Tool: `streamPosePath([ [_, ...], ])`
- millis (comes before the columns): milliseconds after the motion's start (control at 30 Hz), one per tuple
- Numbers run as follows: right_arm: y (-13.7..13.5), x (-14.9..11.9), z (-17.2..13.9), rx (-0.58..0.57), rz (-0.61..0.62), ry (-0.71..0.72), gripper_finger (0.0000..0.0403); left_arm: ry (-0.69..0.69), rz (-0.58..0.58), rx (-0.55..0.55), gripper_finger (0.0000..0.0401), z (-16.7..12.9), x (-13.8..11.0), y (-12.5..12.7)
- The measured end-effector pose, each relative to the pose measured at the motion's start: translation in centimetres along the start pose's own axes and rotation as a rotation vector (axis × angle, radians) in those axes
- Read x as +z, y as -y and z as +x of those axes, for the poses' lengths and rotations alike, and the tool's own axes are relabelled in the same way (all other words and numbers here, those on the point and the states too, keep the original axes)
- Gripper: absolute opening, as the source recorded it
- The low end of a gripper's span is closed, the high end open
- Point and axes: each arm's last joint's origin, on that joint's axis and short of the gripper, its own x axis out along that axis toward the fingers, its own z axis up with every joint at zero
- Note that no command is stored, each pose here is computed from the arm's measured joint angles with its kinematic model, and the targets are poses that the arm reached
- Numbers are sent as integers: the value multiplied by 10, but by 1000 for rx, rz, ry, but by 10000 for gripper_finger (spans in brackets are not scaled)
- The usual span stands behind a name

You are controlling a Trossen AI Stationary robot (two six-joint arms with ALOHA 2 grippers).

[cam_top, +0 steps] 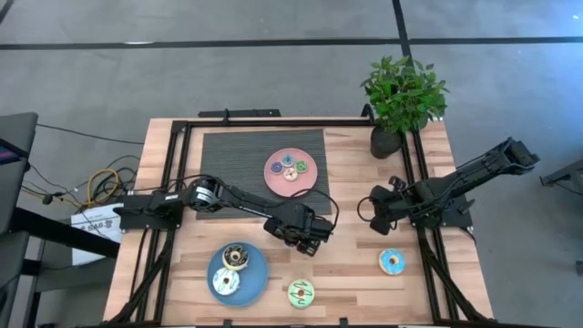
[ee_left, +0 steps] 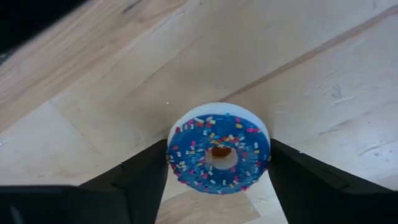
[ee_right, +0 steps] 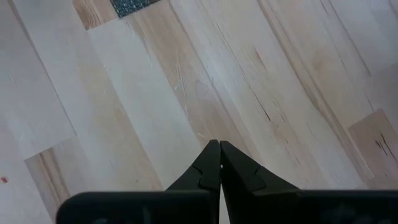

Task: Pick & Place donuts
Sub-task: Put the small blue donut on the pink plate

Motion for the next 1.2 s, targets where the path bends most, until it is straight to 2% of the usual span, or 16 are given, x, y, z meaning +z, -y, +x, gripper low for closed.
streamPosePath([
  [200,-2,3,0,20,7,25,0,-2,-2,4,237,0,0,0],
  [667,-3,3,0,28,9,32,0,0,-35,1,236,-4,8,-4],
  [767,-3,3,0,28,9,31,0,7,-3,-14,236,-14,13,-3],
  [867,-3,3,0,29,10,33,0,48,43,-19,236,-31,24,-3],
  [1000,-3,4,0,30,46,36,0,124,107,-11,236,-61,51,-12],
  [1200,-2,10,1,47,116,68,0,195,172,73,236,-92,97,-43],
])
